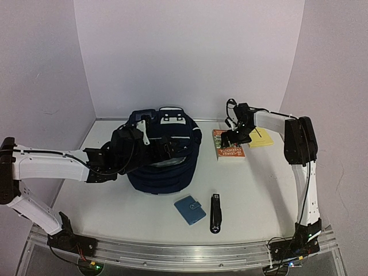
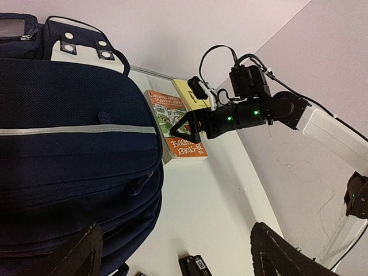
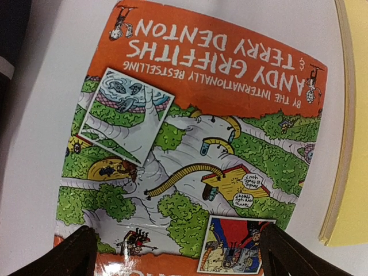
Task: Pack the student bag
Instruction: Place the book in the student bag, then pick up the book from the center of the board.
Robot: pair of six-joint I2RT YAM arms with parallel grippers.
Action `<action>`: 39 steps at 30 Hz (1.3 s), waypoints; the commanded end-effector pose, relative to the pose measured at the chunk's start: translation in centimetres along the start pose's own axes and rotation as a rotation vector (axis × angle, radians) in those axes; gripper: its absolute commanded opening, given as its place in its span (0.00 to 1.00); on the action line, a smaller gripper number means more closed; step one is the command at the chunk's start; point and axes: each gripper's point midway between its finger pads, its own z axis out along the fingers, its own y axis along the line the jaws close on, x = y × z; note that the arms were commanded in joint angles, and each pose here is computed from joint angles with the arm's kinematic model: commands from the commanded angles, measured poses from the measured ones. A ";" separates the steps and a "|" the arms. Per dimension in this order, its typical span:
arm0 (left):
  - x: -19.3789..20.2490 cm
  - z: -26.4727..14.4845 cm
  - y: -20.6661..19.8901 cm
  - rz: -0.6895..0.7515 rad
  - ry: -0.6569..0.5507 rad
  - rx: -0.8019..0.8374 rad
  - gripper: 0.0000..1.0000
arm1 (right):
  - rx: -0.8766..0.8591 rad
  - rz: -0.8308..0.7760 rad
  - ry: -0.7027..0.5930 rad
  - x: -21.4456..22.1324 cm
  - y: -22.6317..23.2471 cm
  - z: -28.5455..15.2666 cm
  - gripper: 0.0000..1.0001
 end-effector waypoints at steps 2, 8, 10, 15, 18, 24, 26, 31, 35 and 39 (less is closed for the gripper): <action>-1.0 -0.6 -0.8 0.007 -0.021 0.024 0.90 | -0.027 -0.058 0.178 6.0 0.6 1.8 0.96; -0.9 -0.7 -0.7 0.012 -0.022 0.020 0.90 | -0.081 -0.173 0.327 11.7 1.2 0.3 0.93; -0.8 -0.6 -0.6 0.012 -0.022 0.020 0.90 | -0.064 -0.214 0.341 12.4 0.9 -0.6 0.93; -1.0 -0.8 -0.7 0.010 -0.025 0.024 0.90 | -0.037 -0.242 0.254 9.2 0.8 -4.0 0.93; -1.1 -0.9 -0.7 0.009 -0.030 0.025 0.90 | -0.049 -0.215 0.150 5.6 1.9 -6.4 0.93; -1.3 -1.0 -1.0 0.014 -0.032 0.032 0.90 | -0.046 -0.174 -0.015 -1.4 3.9 -8.4 0.97; -1.3 -1.1 -1.1 0.012 -0.031 0.036 0.90 | -0.027 -0.182 -0.060 -3.6 3.6 -8.2 0.98; -1.5 -1.7 -0.9 -0.003 -0.039 0.036 0.91 | -0.031 -0.140 -0.105 -6.4 1.8 -5.5 0.98; -1.8 -2.4 -1.0 -0.017 -0.045 0.048 0.91 | -0.054 -0.082 -0.138 -7.9 0.8 -3.9 0.98; -1.8 -2.7 -0.9 -0.029 -0.046 0.049 0.92 | -0.044 -0.079 -0.177 -8.9 0.1 -2.4 0.98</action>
